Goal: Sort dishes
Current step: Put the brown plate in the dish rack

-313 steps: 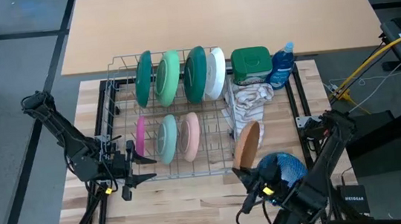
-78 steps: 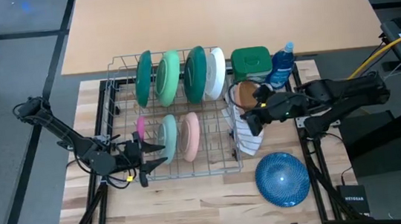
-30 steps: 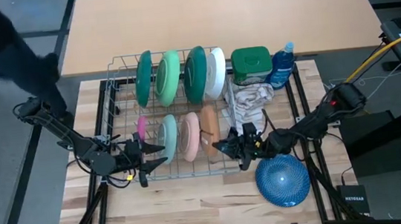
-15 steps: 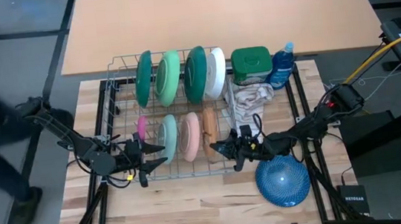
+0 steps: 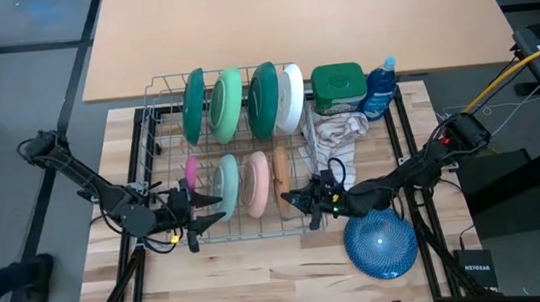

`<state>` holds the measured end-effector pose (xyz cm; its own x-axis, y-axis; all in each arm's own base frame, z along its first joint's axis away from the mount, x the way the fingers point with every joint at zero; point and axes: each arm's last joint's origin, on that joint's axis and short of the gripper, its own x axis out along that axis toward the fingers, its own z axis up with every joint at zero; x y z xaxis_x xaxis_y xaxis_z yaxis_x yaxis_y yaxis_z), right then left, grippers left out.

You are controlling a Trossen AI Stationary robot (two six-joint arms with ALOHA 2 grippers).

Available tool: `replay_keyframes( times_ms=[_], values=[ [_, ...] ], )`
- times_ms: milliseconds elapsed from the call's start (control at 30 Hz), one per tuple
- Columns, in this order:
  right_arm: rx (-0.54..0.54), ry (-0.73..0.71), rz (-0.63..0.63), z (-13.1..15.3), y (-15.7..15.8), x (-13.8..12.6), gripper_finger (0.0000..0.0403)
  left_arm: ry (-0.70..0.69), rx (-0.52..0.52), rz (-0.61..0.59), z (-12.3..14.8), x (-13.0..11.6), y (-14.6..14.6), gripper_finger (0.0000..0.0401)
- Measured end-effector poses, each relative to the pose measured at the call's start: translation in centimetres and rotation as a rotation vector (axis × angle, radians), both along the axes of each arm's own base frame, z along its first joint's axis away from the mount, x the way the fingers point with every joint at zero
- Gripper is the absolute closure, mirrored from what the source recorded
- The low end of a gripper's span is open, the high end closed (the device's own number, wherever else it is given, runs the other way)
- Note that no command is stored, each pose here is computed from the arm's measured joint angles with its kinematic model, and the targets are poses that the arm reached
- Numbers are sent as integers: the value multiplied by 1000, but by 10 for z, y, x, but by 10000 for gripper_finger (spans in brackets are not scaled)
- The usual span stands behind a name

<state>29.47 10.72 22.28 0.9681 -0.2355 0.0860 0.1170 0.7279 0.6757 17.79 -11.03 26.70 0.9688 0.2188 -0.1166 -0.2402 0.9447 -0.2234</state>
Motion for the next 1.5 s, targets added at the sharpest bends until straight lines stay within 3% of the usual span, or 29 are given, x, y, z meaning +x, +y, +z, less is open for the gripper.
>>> replay_keyframes(
  times_ms=[267, 633, 1200, 1500],
  values=[
    [44, 95, -27, -12, -11, 4, 383, -1, -3, 0, 0, 0, 0, 217],
    [35, 130, -31, -15, -13, 5, 337, 0, 1, 1, 0, 0, 0, 217],
    [30, 141, 16, -16, -12, 5, 333, -4, -19, 4, 0, 0, 0, 217],
    [46, 226, 61, -25, -13, 5, 333, 3, 13, 0, 0, 0, 0, 217]
  ],
)
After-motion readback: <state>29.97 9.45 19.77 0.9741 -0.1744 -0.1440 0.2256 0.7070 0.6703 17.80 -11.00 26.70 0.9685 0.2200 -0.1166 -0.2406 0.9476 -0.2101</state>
